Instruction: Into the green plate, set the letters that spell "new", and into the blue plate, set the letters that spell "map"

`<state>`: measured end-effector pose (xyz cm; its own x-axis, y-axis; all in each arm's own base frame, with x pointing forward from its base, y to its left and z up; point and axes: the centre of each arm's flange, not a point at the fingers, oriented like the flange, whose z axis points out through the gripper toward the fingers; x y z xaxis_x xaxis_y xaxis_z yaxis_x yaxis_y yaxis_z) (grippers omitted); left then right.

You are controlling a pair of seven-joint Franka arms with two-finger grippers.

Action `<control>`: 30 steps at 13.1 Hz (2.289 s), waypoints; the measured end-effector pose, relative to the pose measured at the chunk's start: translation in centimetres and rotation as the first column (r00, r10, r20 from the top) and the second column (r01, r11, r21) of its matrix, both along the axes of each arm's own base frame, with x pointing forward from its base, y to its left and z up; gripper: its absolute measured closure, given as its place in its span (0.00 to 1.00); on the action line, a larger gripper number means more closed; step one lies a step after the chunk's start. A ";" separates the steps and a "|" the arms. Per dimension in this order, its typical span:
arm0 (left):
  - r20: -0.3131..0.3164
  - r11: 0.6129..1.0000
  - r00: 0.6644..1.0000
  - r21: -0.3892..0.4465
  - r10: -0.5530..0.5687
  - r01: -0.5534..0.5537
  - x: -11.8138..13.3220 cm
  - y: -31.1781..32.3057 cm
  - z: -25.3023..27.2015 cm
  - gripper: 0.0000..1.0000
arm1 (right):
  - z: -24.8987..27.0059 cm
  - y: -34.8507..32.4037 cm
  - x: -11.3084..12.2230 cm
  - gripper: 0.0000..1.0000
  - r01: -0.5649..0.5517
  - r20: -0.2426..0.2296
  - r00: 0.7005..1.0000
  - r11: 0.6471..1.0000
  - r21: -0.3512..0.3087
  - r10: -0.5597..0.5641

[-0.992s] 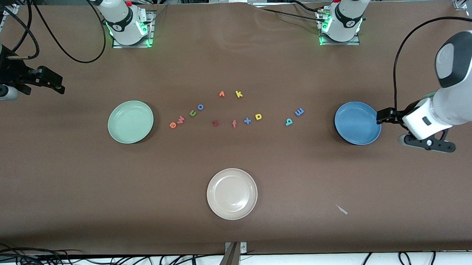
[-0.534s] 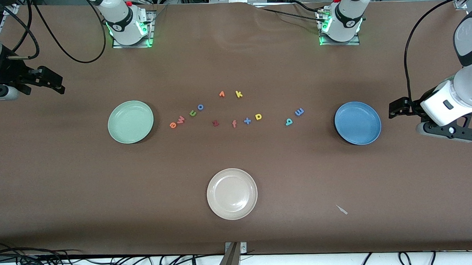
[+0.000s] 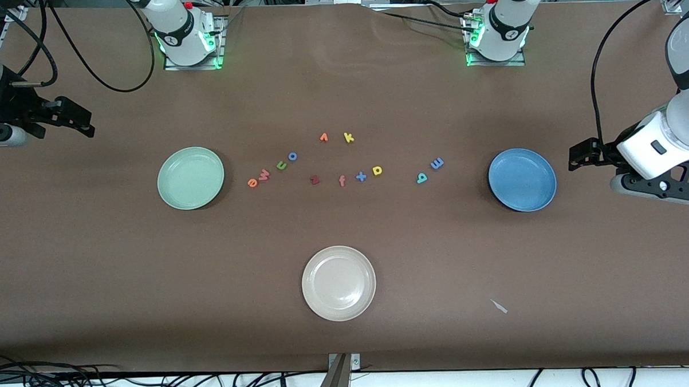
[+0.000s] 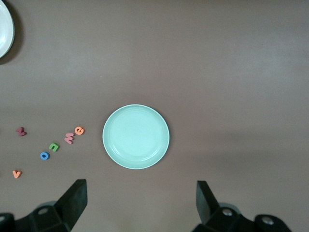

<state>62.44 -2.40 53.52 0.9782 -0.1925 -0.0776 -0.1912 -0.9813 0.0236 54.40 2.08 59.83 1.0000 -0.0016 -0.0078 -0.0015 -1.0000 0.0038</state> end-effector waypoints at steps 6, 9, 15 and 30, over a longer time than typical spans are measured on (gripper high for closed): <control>-0.002 1.000 1.000 0.002 -0.001 0.001 -0.4 0.0 -0.2 0.00 | 0.0 0.0 0.0 0.00 0.000 0.000 1.000 1.000 0.000 0.000; -0.004 1.000 1.000 0.002 -0.001 0.001 -0.4 0.0 -0.3 0.00 | 0.0 0.0 0.0 0.00 0.000 0.000 1.000 1.000 0.000 0.000; -0.007 1.000 1.000 0.002 -0.001 0.001 -0.4 -0.1 -0.4 0.00 | 0.0 0.0 0.0 0.00 0.000 0.000 1.000 1.000 0.000 0.000; -0.016 1.000 1.000 0.002 -0.004 0.004 -0.5 -0.1 -1.1 0.00 | -0.3 0.0 -0.3 0.00 0.010 -0.029 1.000 1.000 -0.002 -0.010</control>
